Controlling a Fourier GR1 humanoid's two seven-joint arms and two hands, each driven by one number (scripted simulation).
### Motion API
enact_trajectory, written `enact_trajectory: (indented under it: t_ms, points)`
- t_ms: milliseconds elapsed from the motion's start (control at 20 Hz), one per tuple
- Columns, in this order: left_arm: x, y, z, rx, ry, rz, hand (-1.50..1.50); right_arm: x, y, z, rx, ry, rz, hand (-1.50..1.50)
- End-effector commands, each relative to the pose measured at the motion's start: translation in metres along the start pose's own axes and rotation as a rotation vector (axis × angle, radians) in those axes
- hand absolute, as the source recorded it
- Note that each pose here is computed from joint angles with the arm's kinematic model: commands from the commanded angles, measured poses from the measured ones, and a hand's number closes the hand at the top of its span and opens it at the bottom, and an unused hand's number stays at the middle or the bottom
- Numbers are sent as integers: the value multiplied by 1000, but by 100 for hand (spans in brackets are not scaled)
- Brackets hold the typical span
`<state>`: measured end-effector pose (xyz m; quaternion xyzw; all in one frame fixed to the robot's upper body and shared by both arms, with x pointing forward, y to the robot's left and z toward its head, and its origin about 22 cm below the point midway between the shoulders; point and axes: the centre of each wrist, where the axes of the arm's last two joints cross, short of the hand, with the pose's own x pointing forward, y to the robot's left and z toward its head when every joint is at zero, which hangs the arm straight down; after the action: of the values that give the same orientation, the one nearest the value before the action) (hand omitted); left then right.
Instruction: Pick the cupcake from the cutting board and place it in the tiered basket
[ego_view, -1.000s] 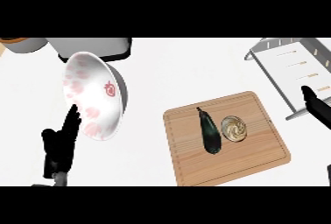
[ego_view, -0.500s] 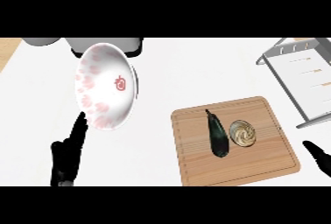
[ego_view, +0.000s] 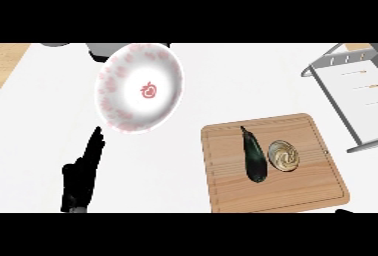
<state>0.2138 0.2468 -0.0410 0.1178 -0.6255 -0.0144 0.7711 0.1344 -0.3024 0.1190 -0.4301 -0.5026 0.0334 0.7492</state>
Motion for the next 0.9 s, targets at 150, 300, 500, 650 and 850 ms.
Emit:
enact_trajectory:
  t_ms: [150,300,500,650,850]
  points:
    - [-3,-3,-6,-18,46,2,0,52,9,16,-78,108,204,-150]
    - [-4,-19,-4,-22,43,-17,0,67,35,-2,-71,140,244,-150]
    - [-2,-15,-4,-33,38,-4,0,80,64,2,-59,143,310,-150]
    - [-5,-21,1,-13,43,-7,0,76,83,2,-34,179,413,-150]
    - [-8,1,-3,-21,36,-23,0,78,101,-10,29,261,493,-150]
